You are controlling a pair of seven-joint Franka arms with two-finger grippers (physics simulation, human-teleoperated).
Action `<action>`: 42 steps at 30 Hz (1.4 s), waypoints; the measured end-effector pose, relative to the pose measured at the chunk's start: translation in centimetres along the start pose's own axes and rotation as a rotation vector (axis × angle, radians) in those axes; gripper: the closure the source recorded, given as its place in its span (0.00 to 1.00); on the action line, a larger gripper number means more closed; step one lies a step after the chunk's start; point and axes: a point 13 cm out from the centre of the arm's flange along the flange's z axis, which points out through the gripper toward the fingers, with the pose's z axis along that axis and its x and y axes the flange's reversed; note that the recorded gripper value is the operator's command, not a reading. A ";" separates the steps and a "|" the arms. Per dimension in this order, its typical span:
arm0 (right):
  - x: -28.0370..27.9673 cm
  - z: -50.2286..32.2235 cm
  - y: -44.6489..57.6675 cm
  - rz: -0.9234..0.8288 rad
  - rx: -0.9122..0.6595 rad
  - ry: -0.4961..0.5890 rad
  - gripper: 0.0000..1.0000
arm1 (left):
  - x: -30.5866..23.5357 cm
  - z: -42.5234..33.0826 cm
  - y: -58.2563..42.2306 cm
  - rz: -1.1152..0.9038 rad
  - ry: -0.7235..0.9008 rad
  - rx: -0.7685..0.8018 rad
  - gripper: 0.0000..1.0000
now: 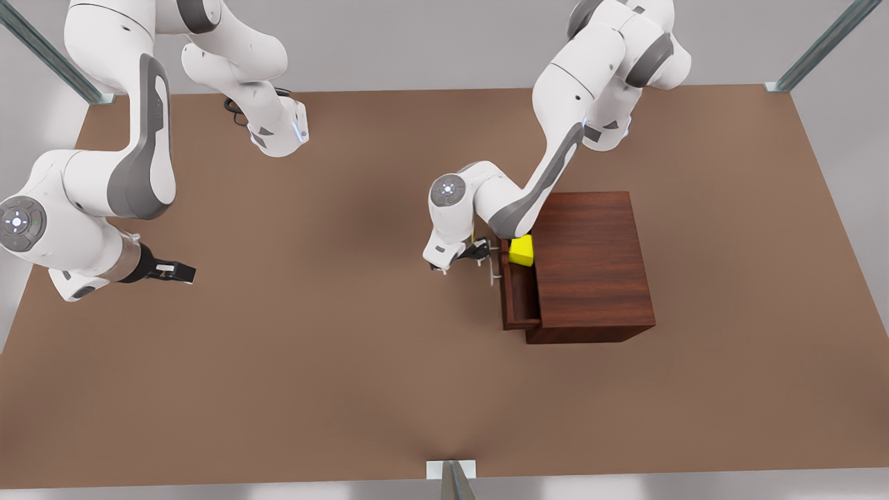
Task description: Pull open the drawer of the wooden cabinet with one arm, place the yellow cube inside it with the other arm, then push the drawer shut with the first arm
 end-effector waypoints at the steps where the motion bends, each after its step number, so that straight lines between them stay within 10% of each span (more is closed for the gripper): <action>1: 0.0 0.0 0.0 0.002 0.000 0.000 0.00 | -0.1 -0.1 0.0 0.007 -0.002 0.002 0.00; 42: 0.0 0.1 -0.1 0.021 -0.002 0.002 0.00 | -6.4 -4.1 7.5 0.092 -0.016 -0.060 0.00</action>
